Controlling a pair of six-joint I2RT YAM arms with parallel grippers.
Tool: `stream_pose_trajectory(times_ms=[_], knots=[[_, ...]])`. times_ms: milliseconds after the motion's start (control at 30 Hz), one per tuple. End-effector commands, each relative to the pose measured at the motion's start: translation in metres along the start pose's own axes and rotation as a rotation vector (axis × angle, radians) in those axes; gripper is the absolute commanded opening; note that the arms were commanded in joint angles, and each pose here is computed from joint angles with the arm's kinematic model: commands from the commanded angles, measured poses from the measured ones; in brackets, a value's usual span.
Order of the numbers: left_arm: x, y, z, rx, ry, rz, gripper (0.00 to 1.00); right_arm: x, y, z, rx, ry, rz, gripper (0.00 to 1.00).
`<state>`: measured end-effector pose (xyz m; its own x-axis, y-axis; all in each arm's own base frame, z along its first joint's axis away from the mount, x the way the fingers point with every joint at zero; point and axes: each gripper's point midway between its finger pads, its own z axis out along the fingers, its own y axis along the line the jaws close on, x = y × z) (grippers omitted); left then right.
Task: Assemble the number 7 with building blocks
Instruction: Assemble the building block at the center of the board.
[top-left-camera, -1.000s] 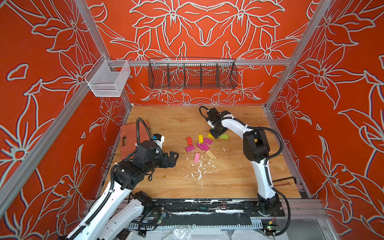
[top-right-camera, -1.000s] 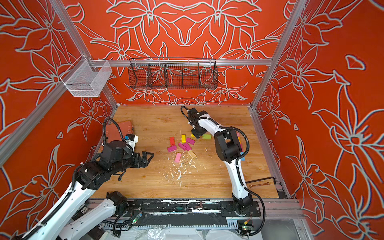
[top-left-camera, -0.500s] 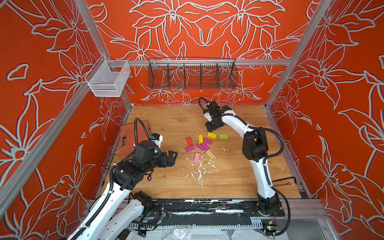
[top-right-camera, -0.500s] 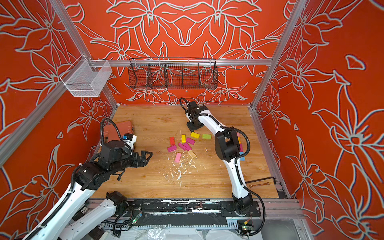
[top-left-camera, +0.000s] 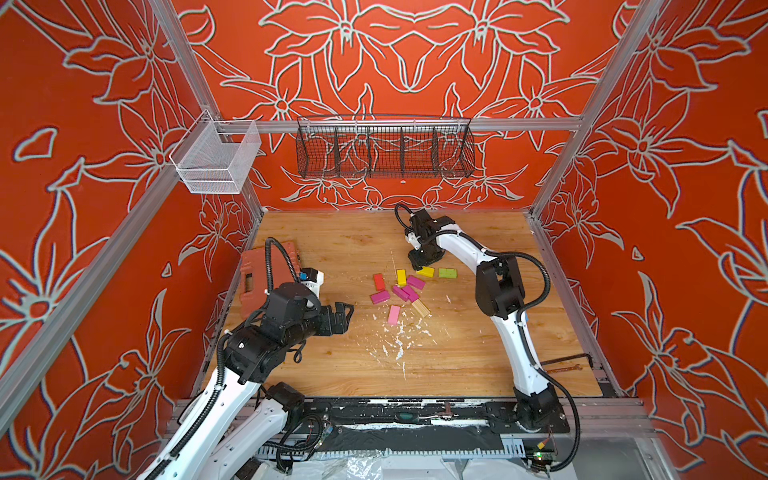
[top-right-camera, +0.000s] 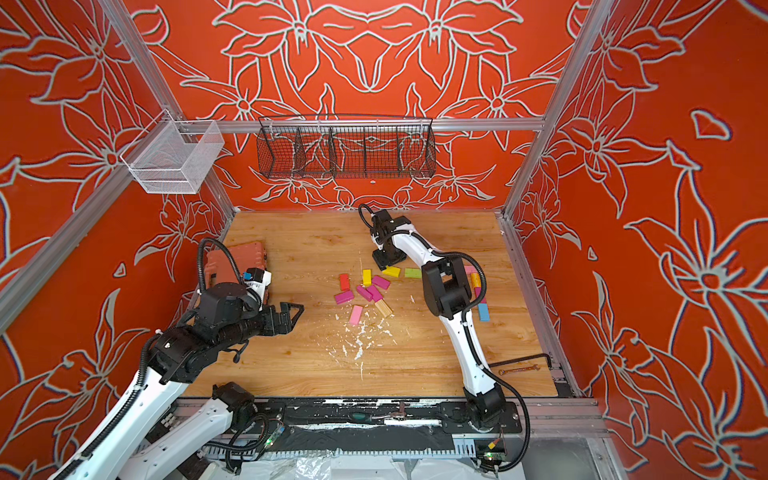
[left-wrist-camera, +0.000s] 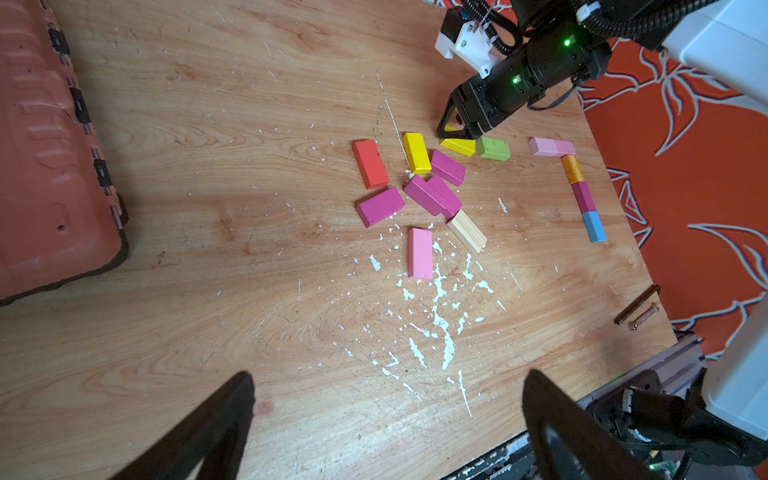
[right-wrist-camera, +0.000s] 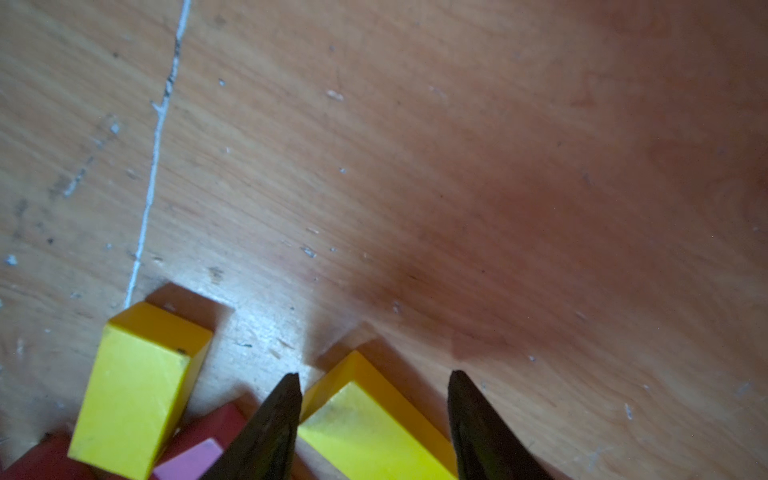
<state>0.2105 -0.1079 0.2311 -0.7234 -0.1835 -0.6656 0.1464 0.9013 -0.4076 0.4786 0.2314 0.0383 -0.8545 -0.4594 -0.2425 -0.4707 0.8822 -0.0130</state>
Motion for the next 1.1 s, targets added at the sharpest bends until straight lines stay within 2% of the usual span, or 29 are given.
stream_pose_trajectory(times_ms=[0,700,1067], knots=[[0.001,0.001,-0.001,0.001,-0.002,-0.013,0.98,0.003,-0.002,0.004,0.028,0.024,0.018,0.59],[0.001,0.001,-0.001,0.002,-0.006,-0.015,0.98,0.021,-0.004,0.002,0.039,0.052,-0.106,0.52],[0.001,0.002,0.000,-0.001,-0.004,-0.015,0.98,0.025,-0.010,0.000,0.042,0.055,-0.062,0.51]])
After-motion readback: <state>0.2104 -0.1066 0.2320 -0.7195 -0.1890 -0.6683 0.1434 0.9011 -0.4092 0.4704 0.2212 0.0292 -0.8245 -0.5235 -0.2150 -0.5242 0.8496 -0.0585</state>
